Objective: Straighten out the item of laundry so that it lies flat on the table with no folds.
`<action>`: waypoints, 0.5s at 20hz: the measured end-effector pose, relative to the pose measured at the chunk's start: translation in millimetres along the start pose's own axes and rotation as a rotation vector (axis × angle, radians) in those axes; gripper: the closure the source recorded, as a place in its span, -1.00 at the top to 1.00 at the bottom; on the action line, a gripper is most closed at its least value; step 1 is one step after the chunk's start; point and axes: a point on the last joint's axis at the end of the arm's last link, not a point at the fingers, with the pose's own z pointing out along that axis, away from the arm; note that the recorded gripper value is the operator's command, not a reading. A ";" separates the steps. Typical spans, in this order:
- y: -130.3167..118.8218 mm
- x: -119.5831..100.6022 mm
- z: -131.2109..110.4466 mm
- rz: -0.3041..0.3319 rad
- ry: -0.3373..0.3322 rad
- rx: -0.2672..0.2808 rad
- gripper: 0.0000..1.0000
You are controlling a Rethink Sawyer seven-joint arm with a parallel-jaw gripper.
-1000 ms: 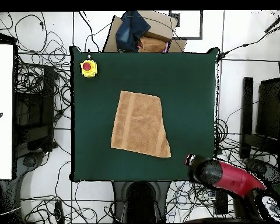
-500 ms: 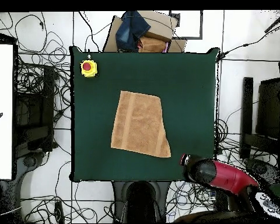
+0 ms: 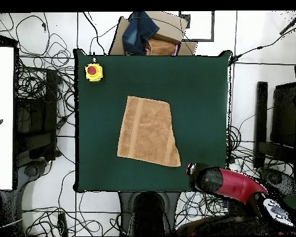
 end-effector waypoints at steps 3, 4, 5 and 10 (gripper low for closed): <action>10.1 2.2 5.2 -0.018 0.005 -0.005 1.00; 13.0 3.3 7.2 -0.023 0.008 -0.006 1.00; 15.9 5.1 10.2 -0.028 0.014 -0.009 1.00; 18.9 6.0 22.1 -0.032 0.028 -0.015 1.00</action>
